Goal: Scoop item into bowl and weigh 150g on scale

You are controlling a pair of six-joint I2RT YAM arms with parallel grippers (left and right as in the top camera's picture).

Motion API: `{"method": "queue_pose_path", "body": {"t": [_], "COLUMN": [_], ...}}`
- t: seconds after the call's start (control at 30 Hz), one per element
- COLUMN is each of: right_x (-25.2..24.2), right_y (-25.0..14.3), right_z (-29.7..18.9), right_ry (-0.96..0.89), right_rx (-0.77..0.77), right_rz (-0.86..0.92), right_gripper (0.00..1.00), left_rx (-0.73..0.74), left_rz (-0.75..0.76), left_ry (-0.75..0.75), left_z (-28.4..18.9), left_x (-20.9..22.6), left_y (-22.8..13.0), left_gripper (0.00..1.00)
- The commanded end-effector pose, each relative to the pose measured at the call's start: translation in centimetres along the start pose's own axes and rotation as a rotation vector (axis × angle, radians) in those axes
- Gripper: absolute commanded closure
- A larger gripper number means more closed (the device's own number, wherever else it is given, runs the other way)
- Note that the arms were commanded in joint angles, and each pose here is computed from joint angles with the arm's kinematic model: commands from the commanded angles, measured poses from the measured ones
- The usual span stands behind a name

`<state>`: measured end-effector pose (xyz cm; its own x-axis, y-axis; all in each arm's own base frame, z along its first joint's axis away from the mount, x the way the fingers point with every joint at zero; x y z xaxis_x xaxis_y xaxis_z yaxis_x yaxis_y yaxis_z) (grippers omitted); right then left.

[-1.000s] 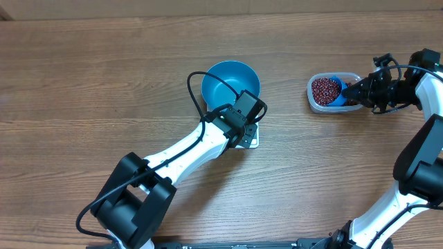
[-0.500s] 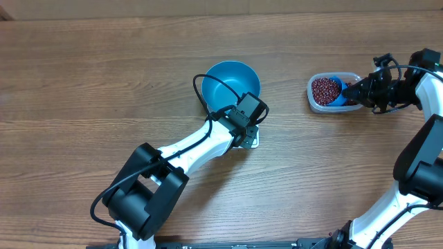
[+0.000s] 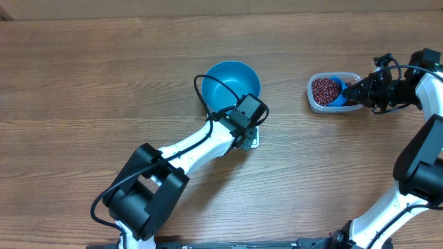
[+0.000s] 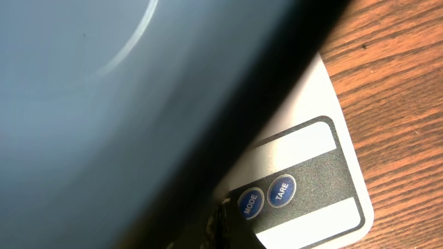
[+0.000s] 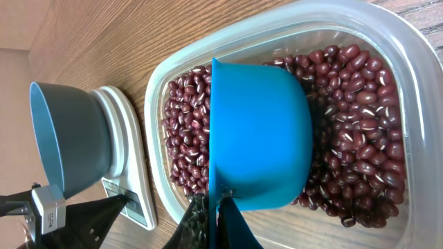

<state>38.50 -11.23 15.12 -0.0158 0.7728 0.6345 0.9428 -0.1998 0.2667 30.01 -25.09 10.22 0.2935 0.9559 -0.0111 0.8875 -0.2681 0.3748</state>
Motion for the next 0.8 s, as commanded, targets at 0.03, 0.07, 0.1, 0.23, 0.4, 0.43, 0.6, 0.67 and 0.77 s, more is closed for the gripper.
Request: {"method": "queue_pose_path", "body": {"t": [0.03,0.07,0.1,0.23,0.4,0.43,0.6,0.67,0.77], "right_x": [-1.3,-1.3,-1.3,-1.3,-1.3,-1.3,-1.3,-1.3,-1.3], "right_y": [-1.1,-1.1,-1.1,-1.1,-1.0,-1.0,-0.9,-0.9,-0.9], "right_z": [2.4,2.4,2.4,2.4,2.4,2.4,2.4,2.4,2.4], "right_ry": [-0.089,-0.089,-0.089,-0.090,-0.090,-0.090,-0.091,-0.091,-0.092], "right_rx": [0.084,0.084,0.084,0.083,0.081,0.080,0.076,0.076,0.076], "right_rz": [0.010,0.010,0.010,0.009,0.007,0.007,0.003,0.003,0.003], "right_gripper": [0.96,0.96,0.96,0.96,0.96,0.96,0.96,0.96,0.96], "left_rx": [0.064,0.067,0.069,0.074,0.090,0.090,0.073,0.055,0.001], "left_rz": [0.001,0.002,0.002,0.002,0.005,0.004,0.004,0.001,-0.008], "left_ry": [0.035,0.034,0.035,0.037,0.044,0.044,0.039,0.034,0.010], "left_z": [1.7,1.7,1.7,1.7,2.3,2.3,2.0,1.4,-0.4], "left_x": [0.3,0.3,0.3,0.3,0.4,0.4,0.2,0.1,-0.3], "left_y": [-1.2,-1.2,-1.3,-1.4,-1.6,-1.6,-1.2,-0.6,1.0], "left_gripper": [0.96,0.96,0.96,0.96,0.96,0.96,0.96,0.96,0.96]}}
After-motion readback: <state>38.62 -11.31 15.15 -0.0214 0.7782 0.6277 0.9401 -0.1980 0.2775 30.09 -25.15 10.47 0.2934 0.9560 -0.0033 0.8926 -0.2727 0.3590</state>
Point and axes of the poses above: each gripper's point midway between its finger pads, its own z axis out along the fingers, its own x axis along the line the jaws close on, y = z × x, the point moved 9 cm from there along -z, back along the fingers, and after that the axes turned 7 degrees about -z, right-handed, at the moved point
